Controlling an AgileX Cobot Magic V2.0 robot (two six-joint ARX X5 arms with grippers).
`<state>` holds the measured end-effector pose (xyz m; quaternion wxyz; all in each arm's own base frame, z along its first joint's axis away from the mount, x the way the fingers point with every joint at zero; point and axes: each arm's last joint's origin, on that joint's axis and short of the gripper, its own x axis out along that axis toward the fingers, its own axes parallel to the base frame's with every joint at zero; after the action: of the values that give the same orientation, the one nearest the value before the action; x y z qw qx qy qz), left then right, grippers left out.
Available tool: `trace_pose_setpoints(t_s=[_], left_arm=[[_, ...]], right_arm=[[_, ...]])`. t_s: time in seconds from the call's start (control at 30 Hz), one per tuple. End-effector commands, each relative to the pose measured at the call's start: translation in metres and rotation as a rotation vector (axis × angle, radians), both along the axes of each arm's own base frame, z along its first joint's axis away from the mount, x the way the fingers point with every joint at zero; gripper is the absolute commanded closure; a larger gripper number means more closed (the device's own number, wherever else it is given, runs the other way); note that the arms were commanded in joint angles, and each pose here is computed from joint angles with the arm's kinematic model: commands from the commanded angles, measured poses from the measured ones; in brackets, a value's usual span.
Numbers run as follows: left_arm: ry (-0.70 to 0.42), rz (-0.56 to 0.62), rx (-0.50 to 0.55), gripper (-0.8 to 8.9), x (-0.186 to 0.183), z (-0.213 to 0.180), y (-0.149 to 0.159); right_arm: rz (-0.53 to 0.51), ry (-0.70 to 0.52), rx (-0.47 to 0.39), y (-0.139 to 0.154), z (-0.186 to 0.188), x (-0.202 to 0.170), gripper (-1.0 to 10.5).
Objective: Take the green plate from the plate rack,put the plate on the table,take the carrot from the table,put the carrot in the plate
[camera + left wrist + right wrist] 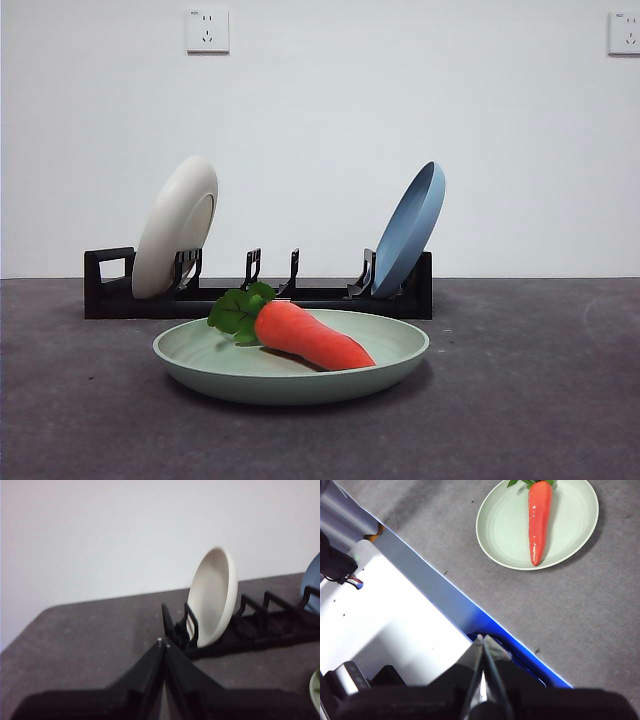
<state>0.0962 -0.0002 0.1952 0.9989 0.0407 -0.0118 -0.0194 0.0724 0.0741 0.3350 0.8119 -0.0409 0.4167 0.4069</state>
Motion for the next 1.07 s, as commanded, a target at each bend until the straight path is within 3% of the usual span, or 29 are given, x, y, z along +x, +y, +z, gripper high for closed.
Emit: trace_pose_setpoints(t_s=[0.03, 0.5, 1.07], left_arm=[[0.002, 0.009, -0.01, 8.17, -0.001, -0.012, 0.001], [0.209, 0.013, -0.041, 8.17, 0.0, -0.049, 0.001], [0.202, 0.018, -0.059, 8.17, 0.0, -0.048, 0.001]], right_arm=[[-0.004, 0.002, 0.001, 0.0, -0.001, 0.0, 9.5], [-0.004, 0.002, 0.001, 0.0, -0.001, 0.0, 9.5], [-0.004, 0.002, 0.0, 0.0, -0.001, 0.0, 9.5]])
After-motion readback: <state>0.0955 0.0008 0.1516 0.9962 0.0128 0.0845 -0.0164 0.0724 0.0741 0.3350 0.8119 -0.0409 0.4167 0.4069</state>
